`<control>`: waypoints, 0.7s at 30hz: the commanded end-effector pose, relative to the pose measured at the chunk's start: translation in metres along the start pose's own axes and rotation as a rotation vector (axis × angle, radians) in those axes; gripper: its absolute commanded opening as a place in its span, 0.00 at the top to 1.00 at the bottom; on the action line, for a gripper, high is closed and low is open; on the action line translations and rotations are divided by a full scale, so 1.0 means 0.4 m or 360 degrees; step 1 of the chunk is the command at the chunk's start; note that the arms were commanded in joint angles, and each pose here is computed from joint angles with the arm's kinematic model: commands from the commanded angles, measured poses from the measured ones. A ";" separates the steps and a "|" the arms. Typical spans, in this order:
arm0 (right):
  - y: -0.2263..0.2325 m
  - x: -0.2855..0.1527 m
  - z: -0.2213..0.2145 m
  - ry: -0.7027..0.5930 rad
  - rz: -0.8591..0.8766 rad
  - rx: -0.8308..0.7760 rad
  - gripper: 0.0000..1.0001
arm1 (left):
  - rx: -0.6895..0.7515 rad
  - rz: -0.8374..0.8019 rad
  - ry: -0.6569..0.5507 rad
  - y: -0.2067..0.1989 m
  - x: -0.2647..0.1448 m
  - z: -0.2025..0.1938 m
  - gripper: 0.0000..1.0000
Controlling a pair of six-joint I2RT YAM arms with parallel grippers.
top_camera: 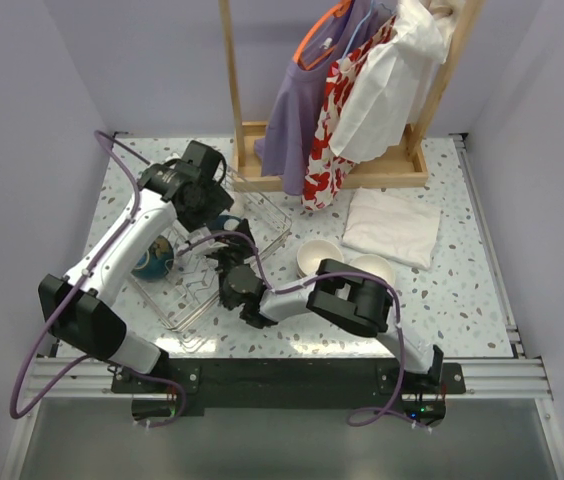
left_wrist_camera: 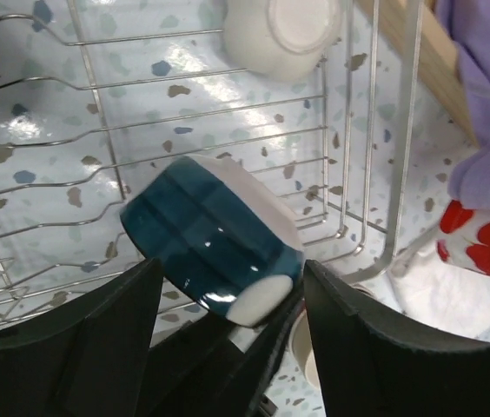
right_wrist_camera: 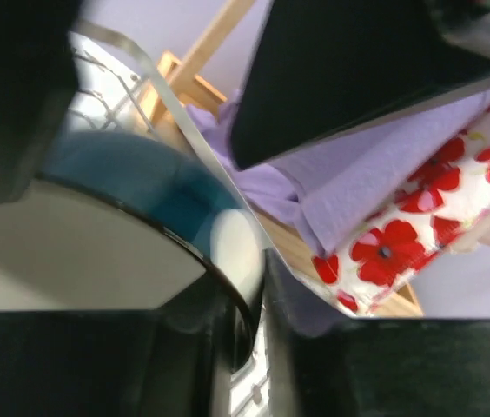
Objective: Unload the bowls from the dish rack
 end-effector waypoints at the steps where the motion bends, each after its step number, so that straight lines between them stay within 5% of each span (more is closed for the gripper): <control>1: -0.068 0.000 0.112 -0.0219 -0.0123 0.0453 0.96 | -0.0038 -0.0277 -0.0117 -0.057 -0.081 0.041 0.87; 11: -0.071 -0.002 0.093 -0.0184 -0.0131 0.0430 1.00 | -0.0013 -0.0298 -0.0173 -0.047 -0.062 0.044 0.80; 21: -0.141 0.017 0.122 -0.0166 -0.0169 0.0461 1.00 | 0.0191 -0.0301 -0.0817 -0.027 -0.225 0.228 0.25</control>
Point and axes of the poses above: each gripper's point midway between its finger pads, its own x axis out along the fingers, its own y axis along the line the jaws close on, z = x × y, the point moved 4 cm from there along -x, back along the fingers, and after that the axes turned 7 degrees about x, right-handed, at the moved point
